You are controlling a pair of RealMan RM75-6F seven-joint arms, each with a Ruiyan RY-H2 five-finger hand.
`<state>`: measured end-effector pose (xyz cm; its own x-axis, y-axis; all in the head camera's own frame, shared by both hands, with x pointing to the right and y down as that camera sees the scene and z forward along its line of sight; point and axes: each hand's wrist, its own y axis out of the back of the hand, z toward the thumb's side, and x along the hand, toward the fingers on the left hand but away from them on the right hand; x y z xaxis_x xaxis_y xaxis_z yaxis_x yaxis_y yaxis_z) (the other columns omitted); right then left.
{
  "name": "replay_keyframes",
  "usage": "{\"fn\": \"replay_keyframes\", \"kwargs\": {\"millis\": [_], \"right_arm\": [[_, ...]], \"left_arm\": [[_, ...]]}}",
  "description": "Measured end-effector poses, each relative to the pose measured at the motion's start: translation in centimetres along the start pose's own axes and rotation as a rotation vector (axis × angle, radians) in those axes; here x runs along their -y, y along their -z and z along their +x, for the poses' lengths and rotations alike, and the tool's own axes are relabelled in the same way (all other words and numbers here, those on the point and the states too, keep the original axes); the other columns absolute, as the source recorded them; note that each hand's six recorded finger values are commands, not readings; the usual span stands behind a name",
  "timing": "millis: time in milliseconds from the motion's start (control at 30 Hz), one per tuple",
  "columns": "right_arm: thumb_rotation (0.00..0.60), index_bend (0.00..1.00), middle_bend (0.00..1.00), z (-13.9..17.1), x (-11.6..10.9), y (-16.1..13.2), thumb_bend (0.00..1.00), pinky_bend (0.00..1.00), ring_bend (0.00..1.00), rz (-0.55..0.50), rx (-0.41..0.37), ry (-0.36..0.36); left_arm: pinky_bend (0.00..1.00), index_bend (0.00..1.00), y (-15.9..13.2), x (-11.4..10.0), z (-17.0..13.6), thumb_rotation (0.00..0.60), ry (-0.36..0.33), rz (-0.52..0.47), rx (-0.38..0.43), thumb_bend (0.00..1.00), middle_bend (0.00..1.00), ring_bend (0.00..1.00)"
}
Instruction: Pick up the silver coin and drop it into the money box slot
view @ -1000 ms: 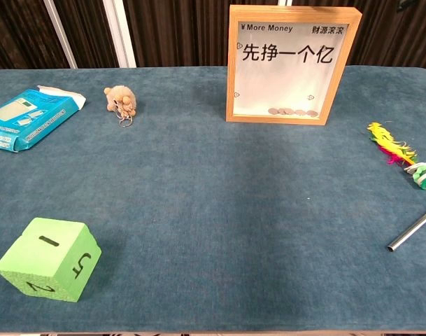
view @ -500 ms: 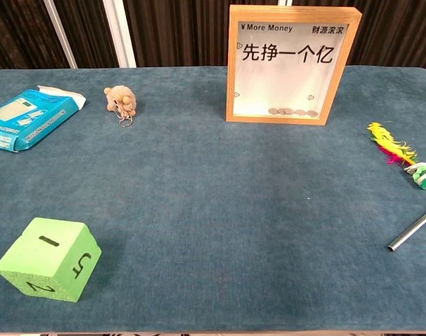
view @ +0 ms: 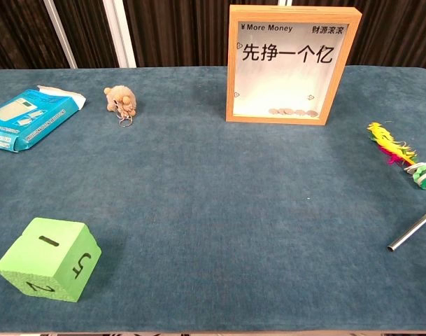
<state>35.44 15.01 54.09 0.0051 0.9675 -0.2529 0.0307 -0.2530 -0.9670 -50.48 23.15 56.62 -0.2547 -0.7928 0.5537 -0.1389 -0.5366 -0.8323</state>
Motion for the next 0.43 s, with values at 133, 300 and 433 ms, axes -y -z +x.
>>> {"fn": "replay_keyframes", "kwargs": {"millis": [133,300,433], "right_arm": [[0.600,0.23,0.02,5.4,2.6,2.6,0.46,0.00,0.00,0.057,0.092,-0.080],[0.600,0.20,0.02,7.8,3.7,4.7,0.46,0.00,0.00,0.107,0.140,-0.085],[0.600,0.19,0.02,8.1,4.0,5.4,0.46,0.00,0.00,0.129,0.142,-0.076]], "left_arm": [[0.12,0.23,-0.1,-0.1,0.0,0.600,-0.012,0.003,0.003,0.42,0.02,0.04],[0.11,0.19,-0.1,-0.3,-0.1,0.600,-0.037,0.000,0.009,0.42,0.02,0.04],[0.11,0.16,-0.1,-0.3,-0.2,0.600,-0.046,0.007,0.012,0.42,0.02,0.04]]}}
